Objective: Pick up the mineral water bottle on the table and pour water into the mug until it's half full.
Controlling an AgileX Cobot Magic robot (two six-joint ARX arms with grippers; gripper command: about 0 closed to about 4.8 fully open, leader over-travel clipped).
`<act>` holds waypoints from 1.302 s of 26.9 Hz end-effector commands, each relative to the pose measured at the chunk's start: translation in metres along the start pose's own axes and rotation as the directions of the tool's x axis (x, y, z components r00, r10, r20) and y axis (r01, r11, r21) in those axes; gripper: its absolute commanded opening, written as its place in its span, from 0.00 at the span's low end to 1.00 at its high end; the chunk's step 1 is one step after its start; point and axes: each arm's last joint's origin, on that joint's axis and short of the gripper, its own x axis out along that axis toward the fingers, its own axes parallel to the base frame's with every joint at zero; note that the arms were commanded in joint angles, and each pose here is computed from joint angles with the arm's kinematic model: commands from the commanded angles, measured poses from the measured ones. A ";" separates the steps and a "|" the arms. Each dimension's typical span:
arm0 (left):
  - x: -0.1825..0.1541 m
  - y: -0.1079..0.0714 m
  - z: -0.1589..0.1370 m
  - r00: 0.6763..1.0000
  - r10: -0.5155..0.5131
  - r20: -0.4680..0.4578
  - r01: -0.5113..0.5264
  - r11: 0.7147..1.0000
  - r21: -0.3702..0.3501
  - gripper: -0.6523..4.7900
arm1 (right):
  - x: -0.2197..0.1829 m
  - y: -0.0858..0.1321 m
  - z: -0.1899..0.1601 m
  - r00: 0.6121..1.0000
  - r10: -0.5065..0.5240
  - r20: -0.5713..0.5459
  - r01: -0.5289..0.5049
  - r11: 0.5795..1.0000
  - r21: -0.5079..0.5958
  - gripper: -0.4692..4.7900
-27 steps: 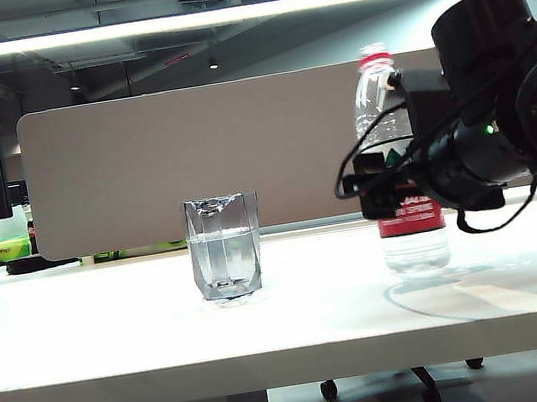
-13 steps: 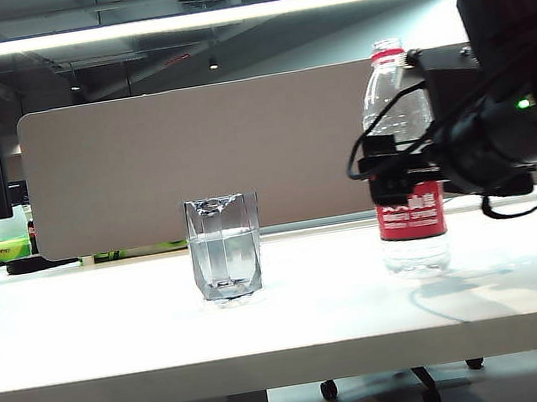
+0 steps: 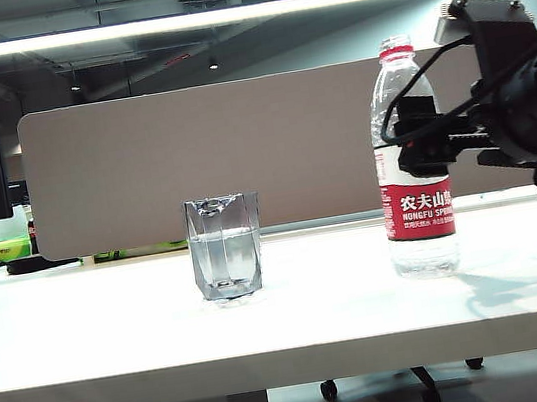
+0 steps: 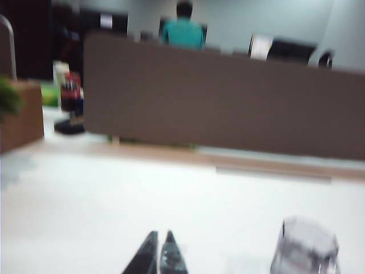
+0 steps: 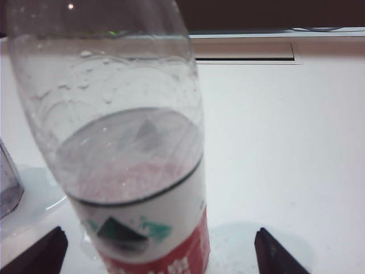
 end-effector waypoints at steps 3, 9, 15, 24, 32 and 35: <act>0.006 0.003 -0.020 0.998 0.012 -0.060 -0.012 1.000 0.008 0.14 | -0.012 0.007 0.006 0.998 0.053 0.037 -0.053 0.999 0.008 1.00; 0.011 0.006 -0.038 0.993 0.020 -0.114 -0.020 1.000 -0.004 0.14 | -0.028 0.021 0.020 0.987 0.135 0.087 -0.136 0.991 0.010 0.27; 0.015 0.008 -0.056 0.985 0.025 -0.168 -0.027 1.000 -0.005 0.14 | -0.044 0.035 0.034 0.967 0.213 0.143 -0.216 0.976 0.011 0.08; 0.016 0.009 -0.061 0.981 0.024 -0.191 -0.025 1.000 -0.006 0.15 | -0.045 0.038 0.033 0.955 0.267 0.128 -0.269 0.963 0.001 0.08; 0.016 0.009 -0.061 0.981 0.023 -0.191 -0.025 1.000 -0.006 0.15 | -0.045 0.037 0.032 0.962 0.248 0.117 -0.250 0.968 -0.005 0.08; 0.016 0.009 -0.061 0.981 0.024 -0.190 -0.025 1.000 -0.006 0.15 | -0.048 0.035 0.035 0.970 0.213 0.119 -0.214 0.977 -0.007 0.08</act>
